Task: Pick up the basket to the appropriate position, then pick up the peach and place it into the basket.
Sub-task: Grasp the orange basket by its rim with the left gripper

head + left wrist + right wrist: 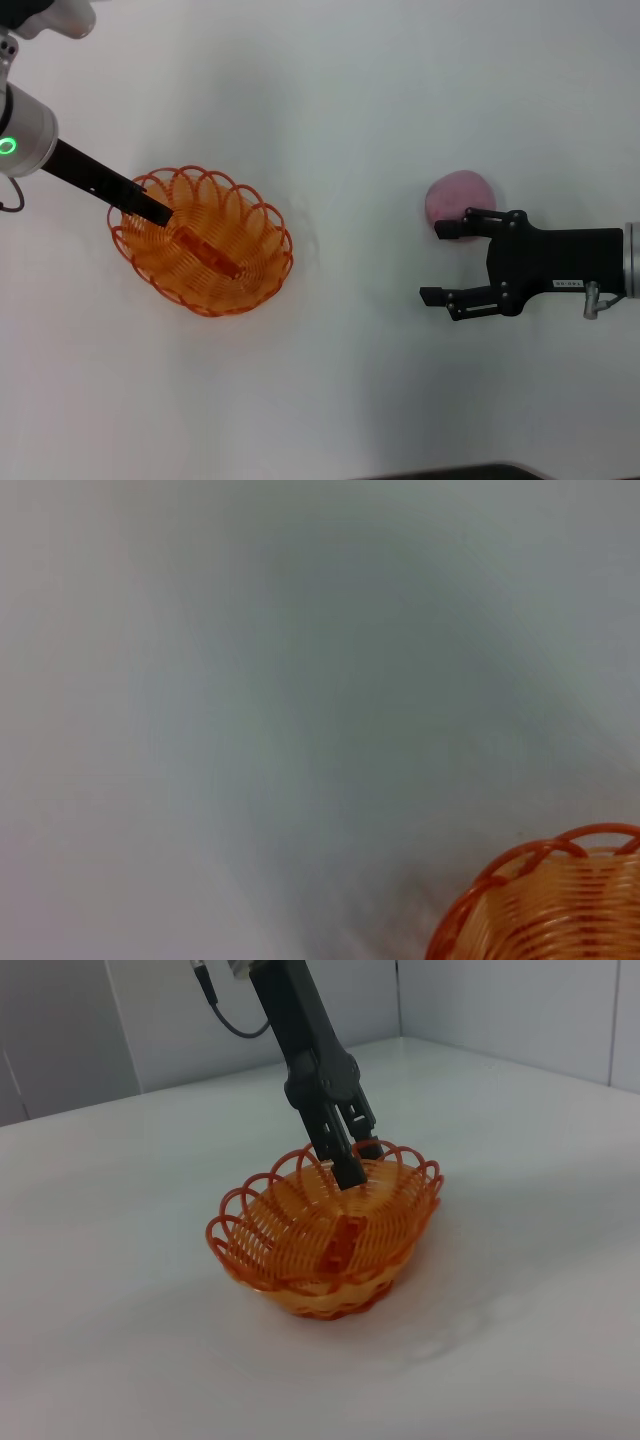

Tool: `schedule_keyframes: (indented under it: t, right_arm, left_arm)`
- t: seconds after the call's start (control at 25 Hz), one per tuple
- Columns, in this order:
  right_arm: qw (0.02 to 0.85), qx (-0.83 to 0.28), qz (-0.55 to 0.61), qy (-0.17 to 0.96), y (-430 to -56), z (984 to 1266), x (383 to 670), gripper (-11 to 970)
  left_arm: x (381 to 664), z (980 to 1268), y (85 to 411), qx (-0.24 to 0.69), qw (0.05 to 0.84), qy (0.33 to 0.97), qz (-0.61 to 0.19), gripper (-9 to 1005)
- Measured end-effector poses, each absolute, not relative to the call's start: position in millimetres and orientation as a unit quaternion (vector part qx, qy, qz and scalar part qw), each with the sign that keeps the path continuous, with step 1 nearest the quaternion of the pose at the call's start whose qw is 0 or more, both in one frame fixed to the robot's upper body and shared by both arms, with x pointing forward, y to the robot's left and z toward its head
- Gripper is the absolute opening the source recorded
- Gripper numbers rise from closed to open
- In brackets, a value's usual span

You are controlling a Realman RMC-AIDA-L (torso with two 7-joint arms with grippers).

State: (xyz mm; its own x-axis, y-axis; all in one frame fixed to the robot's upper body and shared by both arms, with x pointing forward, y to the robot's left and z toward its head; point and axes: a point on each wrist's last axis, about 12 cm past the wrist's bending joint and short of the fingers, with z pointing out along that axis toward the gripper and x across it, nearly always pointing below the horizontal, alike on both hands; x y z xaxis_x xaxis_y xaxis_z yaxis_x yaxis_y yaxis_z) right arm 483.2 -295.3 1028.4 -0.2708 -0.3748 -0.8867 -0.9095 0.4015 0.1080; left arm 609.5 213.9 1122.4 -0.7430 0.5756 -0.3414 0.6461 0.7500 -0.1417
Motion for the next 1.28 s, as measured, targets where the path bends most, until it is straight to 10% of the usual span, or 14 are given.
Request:
schedule_keyframes:
  t: [0.92,1.28]
  right_arm:
    - [0.413,-0.443,0.326,0.726,-293.8,1029.4,484.6,931]
    - [0.413,-0.444,0.327,0.725,-293.4,1029.9,485.2,931]
  left_arm:
    - [609.9,1121.2,210.8,0.329,0.139,0.927,-0.116,110]
    - [611.0,1134.7,212.1,0.258,0.102,0.95,-0.139,105]
